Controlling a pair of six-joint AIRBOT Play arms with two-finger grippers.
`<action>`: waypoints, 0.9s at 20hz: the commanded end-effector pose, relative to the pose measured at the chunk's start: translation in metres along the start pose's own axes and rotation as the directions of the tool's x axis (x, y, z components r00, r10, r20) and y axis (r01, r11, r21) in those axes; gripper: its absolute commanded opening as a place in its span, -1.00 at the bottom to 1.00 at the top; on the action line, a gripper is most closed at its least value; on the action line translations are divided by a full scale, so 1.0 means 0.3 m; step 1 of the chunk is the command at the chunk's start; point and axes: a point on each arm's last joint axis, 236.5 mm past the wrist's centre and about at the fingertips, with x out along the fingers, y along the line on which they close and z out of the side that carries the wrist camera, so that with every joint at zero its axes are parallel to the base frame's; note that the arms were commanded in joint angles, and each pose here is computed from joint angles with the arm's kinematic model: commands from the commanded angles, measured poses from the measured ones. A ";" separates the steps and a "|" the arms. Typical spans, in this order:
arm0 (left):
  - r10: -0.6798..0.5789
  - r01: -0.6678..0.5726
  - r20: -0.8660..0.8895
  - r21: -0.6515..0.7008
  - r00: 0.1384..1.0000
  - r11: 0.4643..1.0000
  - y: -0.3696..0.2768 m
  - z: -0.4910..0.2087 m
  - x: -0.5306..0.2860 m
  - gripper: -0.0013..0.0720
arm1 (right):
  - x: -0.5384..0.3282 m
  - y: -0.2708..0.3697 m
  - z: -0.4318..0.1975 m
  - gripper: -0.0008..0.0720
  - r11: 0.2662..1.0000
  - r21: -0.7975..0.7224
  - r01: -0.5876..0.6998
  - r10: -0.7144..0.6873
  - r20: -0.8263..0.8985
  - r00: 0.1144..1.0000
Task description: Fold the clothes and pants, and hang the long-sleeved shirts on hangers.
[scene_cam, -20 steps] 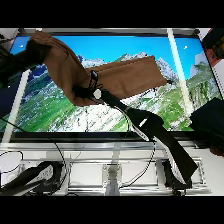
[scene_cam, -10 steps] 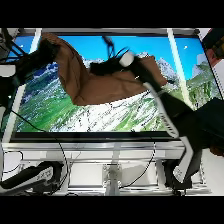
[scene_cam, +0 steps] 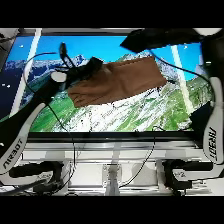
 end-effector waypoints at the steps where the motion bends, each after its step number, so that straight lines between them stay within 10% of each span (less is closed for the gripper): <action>1: 0.004 -0.003 -0.010 0.044 1.000 0.999 -0.015 -0.039 0.020 0.90 | -0.100 -0.095 -0.007 -0.95 0.992 -0.030 0.125 -0.125 -0.003 0.992; 5: 0.135 -0.118 -0.036 0.305 0.990 0.945 0.138 0.102 -0.148 0.88 | -0.118 -0.235 -0.108 -0.96 0.977 0.008 0.214 -0.212 -0.101 0.972; 7: 0.230 -0.178 -0.146 0.304 0.962 0.936 0.271 0.105 -0.277 0.43 | -0.129 -0.292 -0.149 -0.96 0.969 0.030 0.245 -0.239 -0.135 0.961; 9: 0.290 -0.236 -0.226 0.238 0.930 0.942 0.410 0.099 -0.380 0.42 | -0.140 -0.328 -0.165 -0.95 0.963 0.044 0.265 -0.257 -0.145 0.956; 12: 0.346 -0.320 -0.276 0.136 0.896 0.937 0.587 0.049 -0.456 0.96 | -0.141 -0.336 -0.166 -0.96 0.961 0.043 0.272 -0.264 -0.147 0.953; 18: 0.351 -0.393 -0.323 -0.071 0.879 0.917 0.786 -0.111 -0.390 0.96 | -0.141 -0.338 -0.163 -0.96 0.961 0.042 0.274 -0.266 -0.143 0.953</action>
